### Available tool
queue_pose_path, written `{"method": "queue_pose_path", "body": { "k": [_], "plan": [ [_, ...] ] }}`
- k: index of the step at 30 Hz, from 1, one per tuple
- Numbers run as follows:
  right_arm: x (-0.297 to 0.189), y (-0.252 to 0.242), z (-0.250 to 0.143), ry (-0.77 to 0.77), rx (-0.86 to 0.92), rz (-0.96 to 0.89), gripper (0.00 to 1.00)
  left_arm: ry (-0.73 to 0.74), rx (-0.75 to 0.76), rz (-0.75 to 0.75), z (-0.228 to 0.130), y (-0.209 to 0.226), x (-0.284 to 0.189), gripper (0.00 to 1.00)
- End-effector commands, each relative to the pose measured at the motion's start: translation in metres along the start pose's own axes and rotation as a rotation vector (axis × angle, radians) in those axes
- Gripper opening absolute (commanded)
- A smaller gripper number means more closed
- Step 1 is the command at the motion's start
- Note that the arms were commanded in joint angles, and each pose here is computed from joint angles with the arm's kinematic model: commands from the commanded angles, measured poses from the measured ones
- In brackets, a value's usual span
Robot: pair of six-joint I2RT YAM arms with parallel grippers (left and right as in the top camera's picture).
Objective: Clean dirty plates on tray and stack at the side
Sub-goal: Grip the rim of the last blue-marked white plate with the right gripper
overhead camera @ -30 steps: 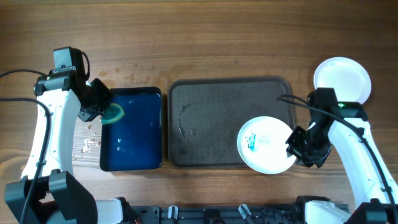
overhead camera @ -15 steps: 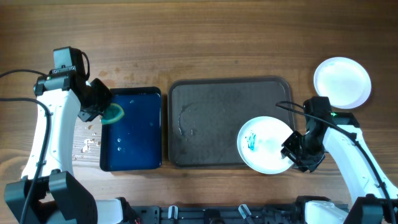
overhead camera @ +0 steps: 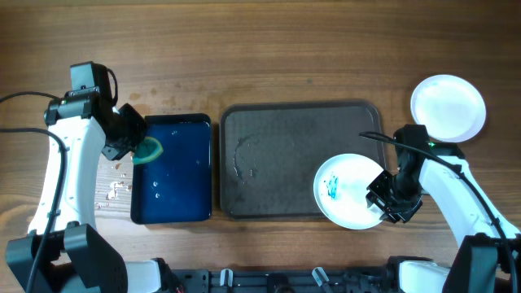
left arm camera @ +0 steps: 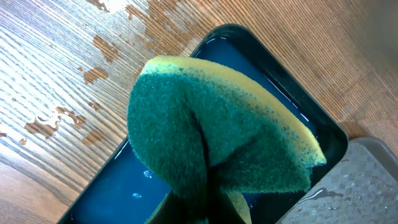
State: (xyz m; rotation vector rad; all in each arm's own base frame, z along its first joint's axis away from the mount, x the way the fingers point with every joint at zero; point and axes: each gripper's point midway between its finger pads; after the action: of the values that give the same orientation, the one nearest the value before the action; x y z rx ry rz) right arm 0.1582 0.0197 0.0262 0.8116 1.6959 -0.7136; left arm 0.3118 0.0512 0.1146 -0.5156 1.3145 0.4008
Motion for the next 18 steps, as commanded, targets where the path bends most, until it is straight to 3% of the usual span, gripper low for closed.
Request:
{"method": "queue_pose_path", "body": {
  "k": [1,5,9,13,18],
  "plan": [
    [0.002,0.003,0.000,0.004,-0.038,0.008,0.30,-0.007,0.021,-0.005,0.003,-0.003,-0.002,0.04],
    [0.002,0.011,0.005,-0.016,-0.068,0.038,0.29,-0.011,0.020,-0.007,0.004,-0.003,-0.002,0.04],
    [-0.003,0.053,0.023,-0.091,-0.214,0.211,0.04,-0.010,0.020,-0.007,0.004,-0.003,-0.002,0.04],
    [0.002,0.085,0.029,-0.076,-0.251,0.325,0.05,-0.010,0.020,-0.006,0.004,-0.003,-0.002,0.04],
    [0.027,0.103,0.029,-0.031,-0.310,0.334,0.05,-0.009,0.020,-0.006,0.004,-0.003,-0.002,0.04]
  ]
}}
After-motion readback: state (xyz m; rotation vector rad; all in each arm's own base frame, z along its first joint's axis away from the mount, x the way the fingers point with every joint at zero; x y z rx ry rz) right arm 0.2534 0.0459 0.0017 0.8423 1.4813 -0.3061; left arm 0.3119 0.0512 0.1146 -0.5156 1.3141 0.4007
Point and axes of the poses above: each gripper's point midway between its finger pads, its own x axis out along the fingers, its own y axis along the line the jaws close on, z = x × y, and after that the axes turned 8 degrees about x, right-handed
